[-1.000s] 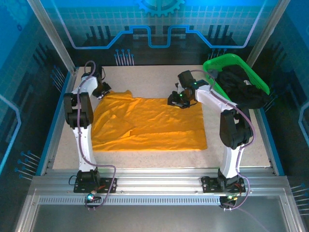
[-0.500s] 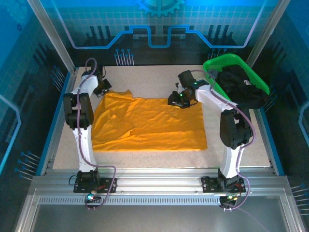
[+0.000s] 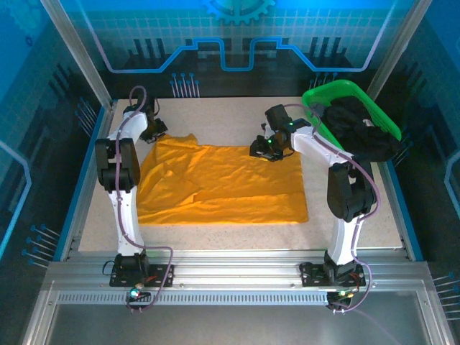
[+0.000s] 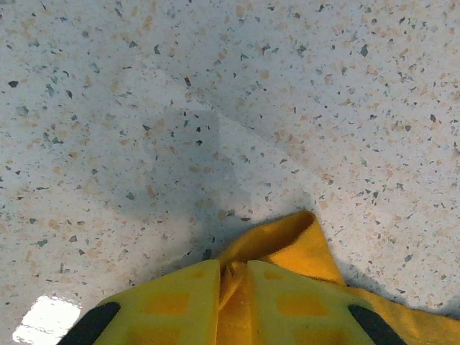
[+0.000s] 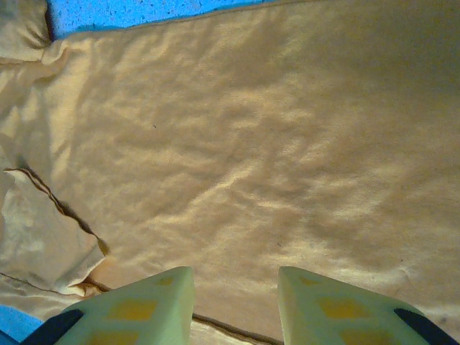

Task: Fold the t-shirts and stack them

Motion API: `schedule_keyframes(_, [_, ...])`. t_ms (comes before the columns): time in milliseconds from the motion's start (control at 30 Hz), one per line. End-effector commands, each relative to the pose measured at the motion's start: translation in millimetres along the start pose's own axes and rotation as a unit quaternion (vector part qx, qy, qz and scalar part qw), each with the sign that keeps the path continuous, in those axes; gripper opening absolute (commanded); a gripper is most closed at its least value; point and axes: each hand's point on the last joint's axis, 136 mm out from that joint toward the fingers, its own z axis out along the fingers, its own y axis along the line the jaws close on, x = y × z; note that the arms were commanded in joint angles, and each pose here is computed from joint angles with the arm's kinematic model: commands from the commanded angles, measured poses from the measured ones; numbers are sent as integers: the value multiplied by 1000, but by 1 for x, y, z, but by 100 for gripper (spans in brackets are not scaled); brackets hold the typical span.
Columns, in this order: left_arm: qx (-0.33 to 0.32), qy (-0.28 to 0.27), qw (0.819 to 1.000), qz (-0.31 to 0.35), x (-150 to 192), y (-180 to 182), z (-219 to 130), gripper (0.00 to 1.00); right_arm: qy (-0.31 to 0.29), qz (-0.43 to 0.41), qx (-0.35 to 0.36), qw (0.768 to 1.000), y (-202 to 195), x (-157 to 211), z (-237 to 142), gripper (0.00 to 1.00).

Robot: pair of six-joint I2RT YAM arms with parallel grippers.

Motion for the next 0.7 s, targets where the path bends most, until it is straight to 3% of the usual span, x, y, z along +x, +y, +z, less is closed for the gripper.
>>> schedule_keyframes(0, [13,-30,999,19,-13,-12,-28,18,16,8,-4,1000,-4,6,4,36])
schedule_keyframes(200, [9,-17,999,28,-6,-11,-23,13,17,9,-5,1000,-4,5,5,36])
schedule_keyframes(433, [-15,-4,999,41,2,-1,-16,17,18,10,-4,1000,-5,6,6,36])
schedule_keyframes(500, [-31,-6,999,44,1,4,-16,21,18,11,-4,1000,-5,6,6,36])
schedule_keyframes(567, [-51,-15,998,46,-2,11,-19,38,19,11,-5,1000,-5,7,6,36])
schedule_keyframes(667, [-56,-22,997,56,-5,13,-20,41,20,10,-6,1000,-5,7,6,36])
